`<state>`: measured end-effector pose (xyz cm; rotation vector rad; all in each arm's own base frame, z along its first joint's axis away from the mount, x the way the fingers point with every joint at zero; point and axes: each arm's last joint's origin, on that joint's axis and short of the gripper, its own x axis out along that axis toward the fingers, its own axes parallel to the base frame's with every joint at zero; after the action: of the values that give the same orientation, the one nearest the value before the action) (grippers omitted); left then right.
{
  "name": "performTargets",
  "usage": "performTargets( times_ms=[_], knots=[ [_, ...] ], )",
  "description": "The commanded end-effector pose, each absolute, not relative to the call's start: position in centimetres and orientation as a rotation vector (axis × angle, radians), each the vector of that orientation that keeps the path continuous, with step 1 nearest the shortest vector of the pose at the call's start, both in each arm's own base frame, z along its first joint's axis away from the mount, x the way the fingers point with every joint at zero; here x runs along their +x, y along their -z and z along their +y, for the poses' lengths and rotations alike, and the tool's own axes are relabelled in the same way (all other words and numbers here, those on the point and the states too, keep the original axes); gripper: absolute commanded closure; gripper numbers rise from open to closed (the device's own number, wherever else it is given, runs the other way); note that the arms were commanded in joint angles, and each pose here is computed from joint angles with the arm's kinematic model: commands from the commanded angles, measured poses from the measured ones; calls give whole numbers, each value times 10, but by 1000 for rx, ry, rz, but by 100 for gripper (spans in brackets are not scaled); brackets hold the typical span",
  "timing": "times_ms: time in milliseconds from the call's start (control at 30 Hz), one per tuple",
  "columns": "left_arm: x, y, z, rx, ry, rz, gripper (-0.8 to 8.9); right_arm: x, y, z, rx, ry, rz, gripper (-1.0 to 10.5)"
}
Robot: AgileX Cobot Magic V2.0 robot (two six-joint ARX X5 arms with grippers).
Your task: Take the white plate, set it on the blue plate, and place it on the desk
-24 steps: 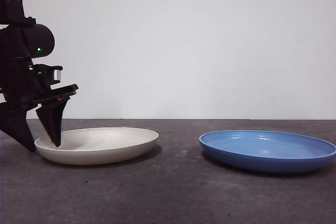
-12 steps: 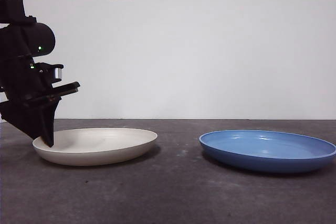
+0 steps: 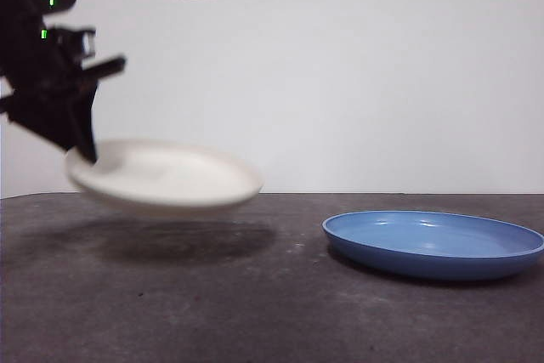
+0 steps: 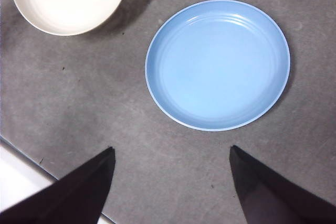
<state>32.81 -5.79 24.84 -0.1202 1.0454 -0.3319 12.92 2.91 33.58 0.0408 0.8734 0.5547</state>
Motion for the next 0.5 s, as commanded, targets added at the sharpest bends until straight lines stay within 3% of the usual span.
performTargets(
  times_ms=[33, 500],
  knots=[
    [322, -266, -69, -158, 396, 997, 804, 131, -341, 30, 47, -556, 857, 594],
    [302, -286, -156, -213, 606, 888, 804, 122, -345, 27, 62, -486, 833, 594]
  ],
)
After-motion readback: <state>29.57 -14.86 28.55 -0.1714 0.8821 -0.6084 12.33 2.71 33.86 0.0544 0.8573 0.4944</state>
